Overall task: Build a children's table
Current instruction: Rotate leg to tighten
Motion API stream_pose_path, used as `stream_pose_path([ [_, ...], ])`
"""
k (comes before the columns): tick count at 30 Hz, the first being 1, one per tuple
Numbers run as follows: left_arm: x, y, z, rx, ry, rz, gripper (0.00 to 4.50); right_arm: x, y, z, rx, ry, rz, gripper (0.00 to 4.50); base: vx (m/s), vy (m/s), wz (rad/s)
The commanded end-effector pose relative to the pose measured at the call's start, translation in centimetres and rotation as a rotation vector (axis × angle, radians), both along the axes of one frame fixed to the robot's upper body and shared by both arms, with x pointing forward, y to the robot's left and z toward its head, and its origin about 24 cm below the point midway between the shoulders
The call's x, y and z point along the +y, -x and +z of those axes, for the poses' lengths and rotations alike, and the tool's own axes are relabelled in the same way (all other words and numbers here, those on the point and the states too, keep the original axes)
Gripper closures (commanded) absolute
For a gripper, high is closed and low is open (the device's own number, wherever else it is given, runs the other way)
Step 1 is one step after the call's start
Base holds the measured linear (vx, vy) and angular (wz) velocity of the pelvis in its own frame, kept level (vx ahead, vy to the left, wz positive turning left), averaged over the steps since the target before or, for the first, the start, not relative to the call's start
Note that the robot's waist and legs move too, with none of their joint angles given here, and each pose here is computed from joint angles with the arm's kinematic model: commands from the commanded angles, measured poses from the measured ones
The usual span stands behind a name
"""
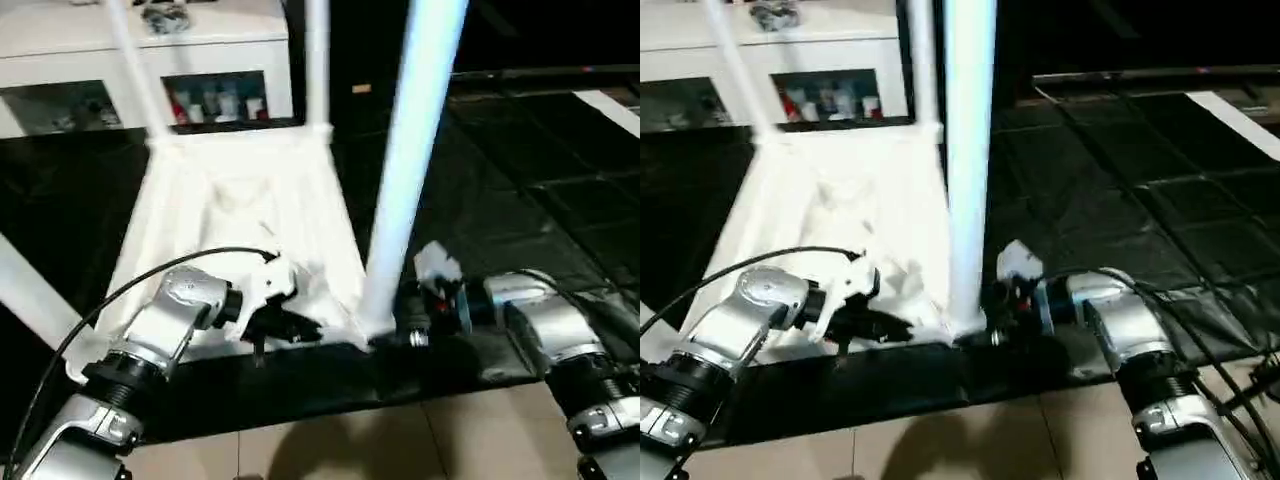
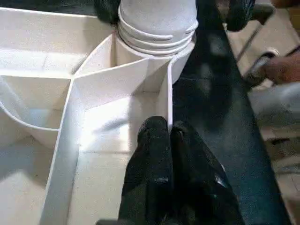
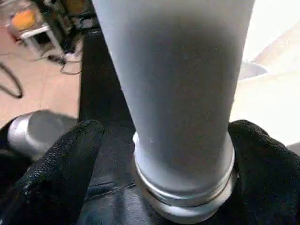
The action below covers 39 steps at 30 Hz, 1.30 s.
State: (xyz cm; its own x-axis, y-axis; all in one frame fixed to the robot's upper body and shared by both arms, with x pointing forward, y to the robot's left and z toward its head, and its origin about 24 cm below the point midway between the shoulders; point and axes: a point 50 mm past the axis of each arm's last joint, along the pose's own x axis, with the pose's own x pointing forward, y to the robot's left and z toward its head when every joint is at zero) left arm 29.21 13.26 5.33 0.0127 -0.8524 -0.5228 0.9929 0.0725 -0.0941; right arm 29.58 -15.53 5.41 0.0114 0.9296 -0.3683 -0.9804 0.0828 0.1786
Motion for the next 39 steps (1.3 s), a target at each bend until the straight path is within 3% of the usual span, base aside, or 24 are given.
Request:
stream_pose_path([
  [1,-1.1,0.0,1.0,-0.025,0.015,-0.102,4.5,0.1,-0.3,0.4,-0.02,0.021,0.043,0.07,0.0,0.0,0.0],
  [3,-1.0,0.0,1.0,-0.029,0.01,-0.106,4.5,0.3,-0.5,0.5,-0.026,0.019,0.044,0.07,0.0,0.0,0.0],
  [22,-0.8,-0.1,0.7,-0.037,0.0,-0.106,4.5,0.4,-0.6,0.2,-0.017,0.007,0.092,1.67,0.0,0.0,0.0],
  [34,-0.9,0.0,0.6,-0.032,0.002,-0.099,4.5,0.6,-0.1,-0.4,-0.004,0.005,0.111,1.86,0.0,0.0,0.0],
  [39,-1.9,-0.7,0.7,-0.028,0.059,0.015,4.5,1.8,0.2,-1.0,0.026,-0.071,-0.013,1.86,0.0,0.0,0.0],
])
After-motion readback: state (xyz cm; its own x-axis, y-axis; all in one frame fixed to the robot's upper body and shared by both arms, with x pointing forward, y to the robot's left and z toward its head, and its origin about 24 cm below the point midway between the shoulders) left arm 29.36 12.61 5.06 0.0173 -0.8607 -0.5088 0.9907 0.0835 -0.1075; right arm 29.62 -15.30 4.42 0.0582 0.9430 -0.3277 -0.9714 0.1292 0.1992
